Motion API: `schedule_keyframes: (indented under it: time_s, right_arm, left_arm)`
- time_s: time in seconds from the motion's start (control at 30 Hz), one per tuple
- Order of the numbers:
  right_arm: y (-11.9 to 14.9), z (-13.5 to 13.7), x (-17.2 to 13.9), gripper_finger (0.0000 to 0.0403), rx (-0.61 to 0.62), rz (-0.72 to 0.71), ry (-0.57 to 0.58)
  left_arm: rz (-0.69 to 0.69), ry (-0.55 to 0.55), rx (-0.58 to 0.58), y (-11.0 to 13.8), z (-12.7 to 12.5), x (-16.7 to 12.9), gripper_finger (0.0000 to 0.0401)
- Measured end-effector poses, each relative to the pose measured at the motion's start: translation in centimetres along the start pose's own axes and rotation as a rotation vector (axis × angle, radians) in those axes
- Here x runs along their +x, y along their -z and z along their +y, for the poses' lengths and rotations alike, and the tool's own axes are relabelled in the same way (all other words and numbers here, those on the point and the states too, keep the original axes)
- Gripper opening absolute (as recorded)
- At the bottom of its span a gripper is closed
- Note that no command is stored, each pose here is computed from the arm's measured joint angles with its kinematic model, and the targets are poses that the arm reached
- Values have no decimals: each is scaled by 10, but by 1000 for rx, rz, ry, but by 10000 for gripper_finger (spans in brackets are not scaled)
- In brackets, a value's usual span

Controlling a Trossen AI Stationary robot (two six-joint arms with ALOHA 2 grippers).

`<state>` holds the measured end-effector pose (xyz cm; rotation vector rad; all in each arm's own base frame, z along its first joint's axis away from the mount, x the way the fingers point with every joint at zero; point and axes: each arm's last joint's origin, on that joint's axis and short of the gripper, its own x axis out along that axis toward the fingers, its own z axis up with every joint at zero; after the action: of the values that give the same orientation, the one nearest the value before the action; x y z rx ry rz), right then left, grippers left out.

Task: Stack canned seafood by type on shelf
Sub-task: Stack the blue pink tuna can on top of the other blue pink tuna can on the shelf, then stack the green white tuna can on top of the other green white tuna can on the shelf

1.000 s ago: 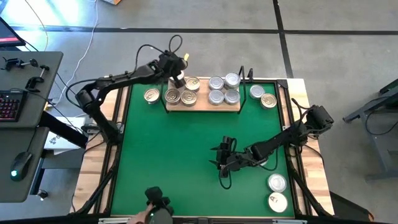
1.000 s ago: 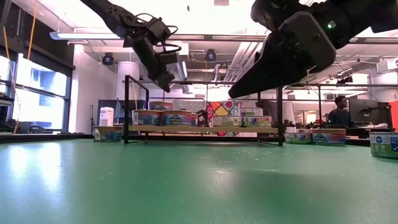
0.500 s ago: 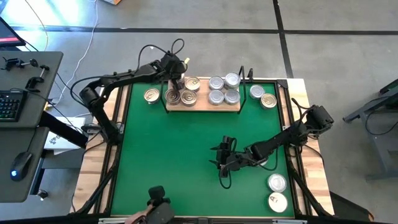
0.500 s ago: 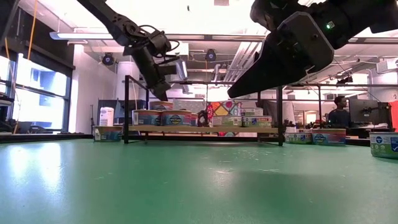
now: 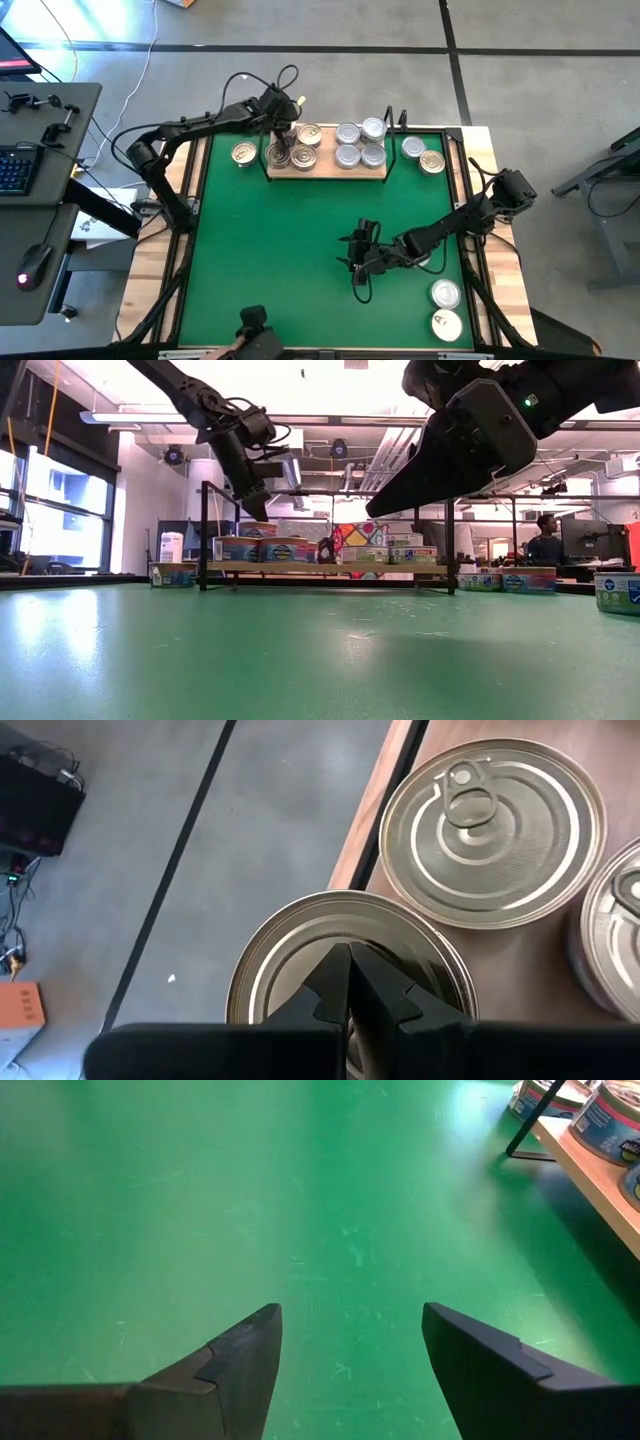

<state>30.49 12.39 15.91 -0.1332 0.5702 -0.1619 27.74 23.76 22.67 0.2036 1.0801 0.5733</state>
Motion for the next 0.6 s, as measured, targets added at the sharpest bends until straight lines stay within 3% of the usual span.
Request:
schedule_keyframes:
  time_s: [0.37, 0.6]
  right_arm:
    - [0, 0, 0, 238, 0, 0, 0]
    - [0, 0, 0, 238, 15, 0, 0]
  left_arm:
    - [0, 14, -24, -11, -1, -8, 0]
    - [-61, 17, -14, -31, 0, -37, 0]
